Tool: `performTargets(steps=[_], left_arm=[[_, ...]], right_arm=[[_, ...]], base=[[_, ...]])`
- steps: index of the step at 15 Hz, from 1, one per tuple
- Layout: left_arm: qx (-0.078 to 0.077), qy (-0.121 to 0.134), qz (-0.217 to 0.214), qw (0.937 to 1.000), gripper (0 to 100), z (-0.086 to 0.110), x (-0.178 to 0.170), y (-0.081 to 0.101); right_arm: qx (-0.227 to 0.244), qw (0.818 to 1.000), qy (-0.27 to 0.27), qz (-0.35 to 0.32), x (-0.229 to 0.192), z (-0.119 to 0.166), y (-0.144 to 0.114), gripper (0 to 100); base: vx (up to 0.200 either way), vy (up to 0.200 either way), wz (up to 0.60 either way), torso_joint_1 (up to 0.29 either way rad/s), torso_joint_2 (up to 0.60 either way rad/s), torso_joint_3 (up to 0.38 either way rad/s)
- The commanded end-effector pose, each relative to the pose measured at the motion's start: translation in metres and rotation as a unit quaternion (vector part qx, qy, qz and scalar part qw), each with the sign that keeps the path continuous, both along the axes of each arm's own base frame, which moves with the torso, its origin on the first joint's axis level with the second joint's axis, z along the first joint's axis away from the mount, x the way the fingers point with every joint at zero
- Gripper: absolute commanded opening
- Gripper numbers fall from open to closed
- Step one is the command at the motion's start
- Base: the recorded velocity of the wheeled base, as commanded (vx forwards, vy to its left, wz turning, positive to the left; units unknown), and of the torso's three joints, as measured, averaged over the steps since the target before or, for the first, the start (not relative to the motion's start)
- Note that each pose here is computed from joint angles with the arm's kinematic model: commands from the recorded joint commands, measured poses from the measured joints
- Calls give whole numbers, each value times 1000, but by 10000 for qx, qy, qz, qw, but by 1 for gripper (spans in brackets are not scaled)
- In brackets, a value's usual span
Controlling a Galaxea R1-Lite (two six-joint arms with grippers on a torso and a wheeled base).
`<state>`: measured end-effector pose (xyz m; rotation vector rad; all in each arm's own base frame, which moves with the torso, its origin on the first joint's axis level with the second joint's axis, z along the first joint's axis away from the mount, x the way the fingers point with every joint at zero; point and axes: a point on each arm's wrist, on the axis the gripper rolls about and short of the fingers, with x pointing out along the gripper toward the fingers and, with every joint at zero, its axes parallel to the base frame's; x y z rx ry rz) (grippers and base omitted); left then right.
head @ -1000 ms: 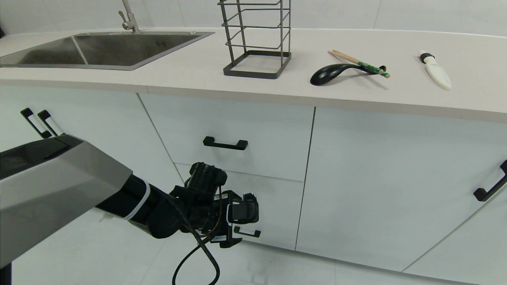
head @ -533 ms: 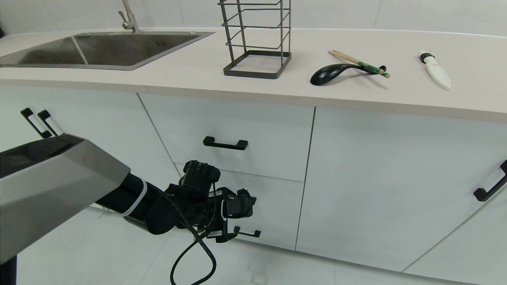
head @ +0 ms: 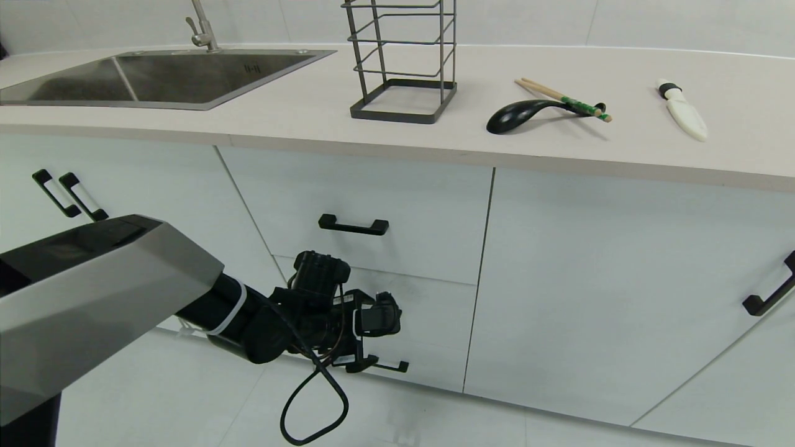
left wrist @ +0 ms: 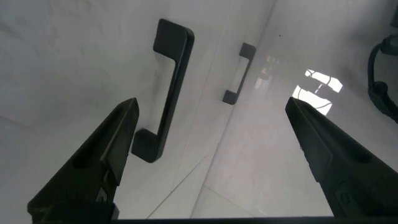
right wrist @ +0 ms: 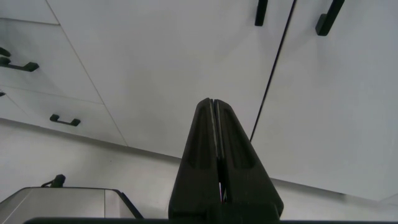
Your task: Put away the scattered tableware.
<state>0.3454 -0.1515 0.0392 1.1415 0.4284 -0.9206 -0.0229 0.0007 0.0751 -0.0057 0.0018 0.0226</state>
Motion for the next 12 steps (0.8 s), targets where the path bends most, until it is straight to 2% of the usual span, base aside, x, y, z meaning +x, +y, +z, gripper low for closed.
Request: performTargets(steps=[1,3,5,9,12], left_arm=[[16,40,5,10000,100,-4,2,0],[22,0,-10,10000,100,-7,7,-2],[90,-84,-92,9999,100,-11,15,-4],[168,53,-116,9998,100,-24,16,-4],[149,141,-182,9996,100,-28,14,-4]], right_arm=[[-2,10000,6,2,0,0,0,0],[-2,10000,6,2,0,0,0,0],[-2,10000,6,2,0,0,0,0],[-2,10000,6,2,0,0,0,0],[-2,10000,6,2,0,0,0,0]], base=[[0,0,0,0,0,0],[0,0,0,0,0,0],[0,0,0,0,0,0],[0,0,0,0,0,0],[0,0,0,0,0,0]])
